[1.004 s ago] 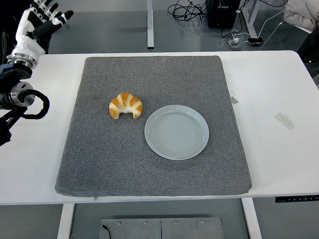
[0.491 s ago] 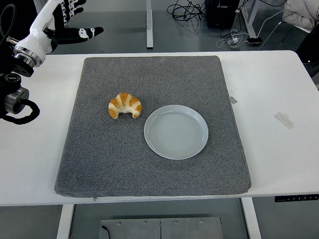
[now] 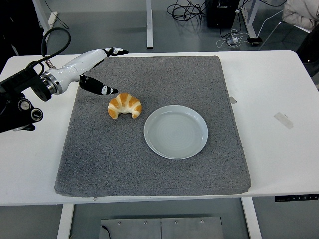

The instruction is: Place the bread on the plate

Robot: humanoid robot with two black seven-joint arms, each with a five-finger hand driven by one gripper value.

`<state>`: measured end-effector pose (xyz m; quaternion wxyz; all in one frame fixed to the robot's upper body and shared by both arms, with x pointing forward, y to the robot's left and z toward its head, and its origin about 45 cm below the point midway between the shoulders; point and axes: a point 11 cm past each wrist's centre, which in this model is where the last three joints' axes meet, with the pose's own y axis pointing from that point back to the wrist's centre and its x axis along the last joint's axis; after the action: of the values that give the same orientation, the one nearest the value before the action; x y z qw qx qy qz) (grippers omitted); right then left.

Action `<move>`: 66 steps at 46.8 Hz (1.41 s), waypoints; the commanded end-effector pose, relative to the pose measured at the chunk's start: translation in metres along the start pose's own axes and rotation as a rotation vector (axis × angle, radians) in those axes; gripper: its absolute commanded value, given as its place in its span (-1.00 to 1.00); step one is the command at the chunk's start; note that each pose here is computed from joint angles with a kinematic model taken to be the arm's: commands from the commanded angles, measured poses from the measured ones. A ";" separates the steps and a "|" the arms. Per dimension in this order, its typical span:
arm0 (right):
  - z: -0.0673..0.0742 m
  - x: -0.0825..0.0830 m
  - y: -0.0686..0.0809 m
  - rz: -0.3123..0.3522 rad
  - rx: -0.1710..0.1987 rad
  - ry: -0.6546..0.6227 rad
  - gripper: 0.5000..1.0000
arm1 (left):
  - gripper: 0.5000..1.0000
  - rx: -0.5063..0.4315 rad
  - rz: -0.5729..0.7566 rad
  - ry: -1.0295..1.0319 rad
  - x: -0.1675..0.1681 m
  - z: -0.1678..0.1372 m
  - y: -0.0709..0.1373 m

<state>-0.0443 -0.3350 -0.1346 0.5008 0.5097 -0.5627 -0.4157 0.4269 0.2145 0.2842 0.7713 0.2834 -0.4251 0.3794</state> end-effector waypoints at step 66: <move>0.000 0.000 0.000 0.000 0.000 0.000 1.00 | 0.90 0.042 -0.081 -0.218 -0.070 -0.025 -0.012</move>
<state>-0.0440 -0.3351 -0.1346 0.5007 0.5097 -0.5628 -0.4156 0.4218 0.2036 0.2139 0.7318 0.3528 -0.4851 0.3236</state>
